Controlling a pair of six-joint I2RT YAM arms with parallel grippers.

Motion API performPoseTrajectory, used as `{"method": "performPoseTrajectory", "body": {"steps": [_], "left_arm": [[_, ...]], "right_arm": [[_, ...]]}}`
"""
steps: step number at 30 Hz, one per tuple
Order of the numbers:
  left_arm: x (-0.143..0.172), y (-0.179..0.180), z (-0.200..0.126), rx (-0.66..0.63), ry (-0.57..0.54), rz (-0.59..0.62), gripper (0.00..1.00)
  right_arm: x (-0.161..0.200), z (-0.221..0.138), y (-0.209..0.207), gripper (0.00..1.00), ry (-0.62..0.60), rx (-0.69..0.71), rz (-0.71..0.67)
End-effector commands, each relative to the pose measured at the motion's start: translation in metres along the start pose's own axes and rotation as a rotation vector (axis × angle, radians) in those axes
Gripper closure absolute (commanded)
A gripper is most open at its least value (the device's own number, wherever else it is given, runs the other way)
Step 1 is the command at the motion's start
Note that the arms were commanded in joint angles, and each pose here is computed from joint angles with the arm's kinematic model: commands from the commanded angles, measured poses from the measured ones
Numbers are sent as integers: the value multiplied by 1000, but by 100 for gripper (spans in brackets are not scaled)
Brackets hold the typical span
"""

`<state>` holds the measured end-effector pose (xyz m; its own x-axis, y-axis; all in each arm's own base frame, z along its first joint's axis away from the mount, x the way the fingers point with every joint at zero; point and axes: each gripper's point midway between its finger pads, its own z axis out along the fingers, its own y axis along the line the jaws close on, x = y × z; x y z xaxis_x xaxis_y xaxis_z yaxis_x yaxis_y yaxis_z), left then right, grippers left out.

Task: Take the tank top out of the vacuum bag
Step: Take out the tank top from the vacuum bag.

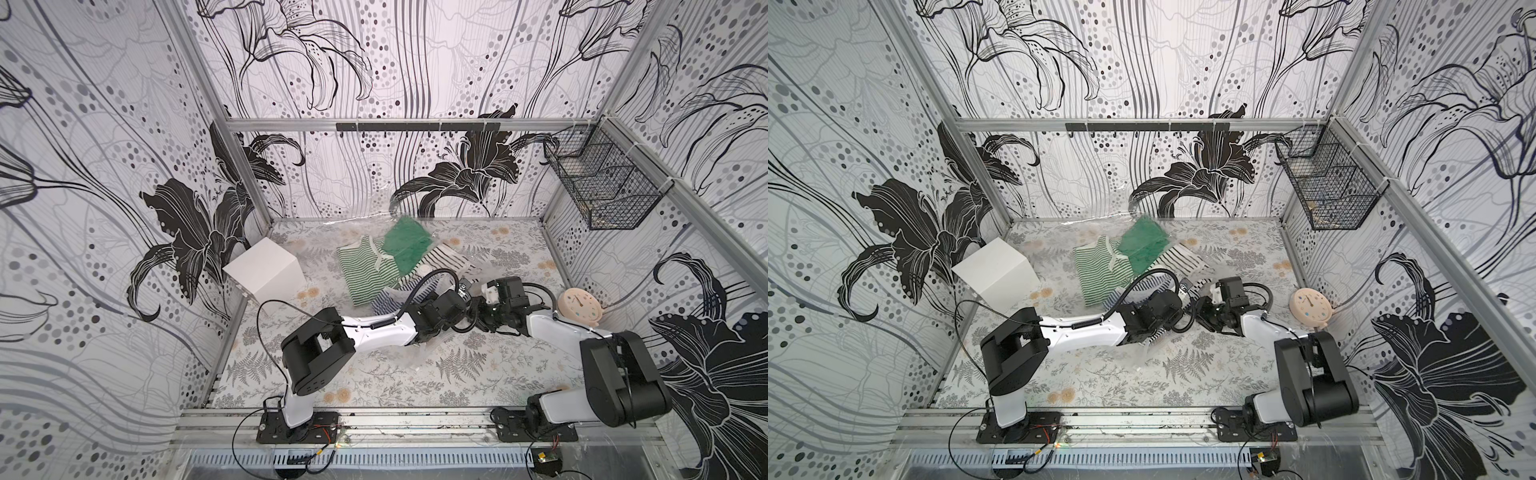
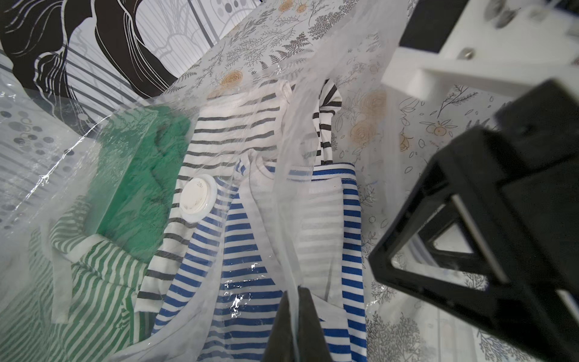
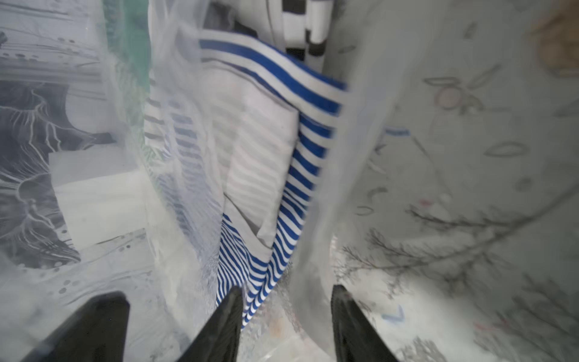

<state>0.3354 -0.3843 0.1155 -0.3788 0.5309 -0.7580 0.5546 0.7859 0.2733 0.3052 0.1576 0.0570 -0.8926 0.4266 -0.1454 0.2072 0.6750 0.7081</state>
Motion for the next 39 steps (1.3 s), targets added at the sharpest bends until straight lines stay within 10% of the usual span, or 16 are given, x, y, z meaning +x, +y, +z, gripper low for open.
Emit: {"method": "performPoseTrajectory", "body": {"steps": [1,18,27,39], "left_arm": [[-25,4,-9,17,-82,-58,100],[-27,2,-4,21,-66,-65,100],[-32,3,-8,24,-85,-85,100],[-33,6,-13,28,-92,-88,100]], "right_arm": [[-14,12,13,52,-16,-51,-42],[-10,-57,32,45,-149,3,-180],[-12,-12,17,59,-65,-24,-102],[-27,48,-3,52,3,-32,-43]]}}
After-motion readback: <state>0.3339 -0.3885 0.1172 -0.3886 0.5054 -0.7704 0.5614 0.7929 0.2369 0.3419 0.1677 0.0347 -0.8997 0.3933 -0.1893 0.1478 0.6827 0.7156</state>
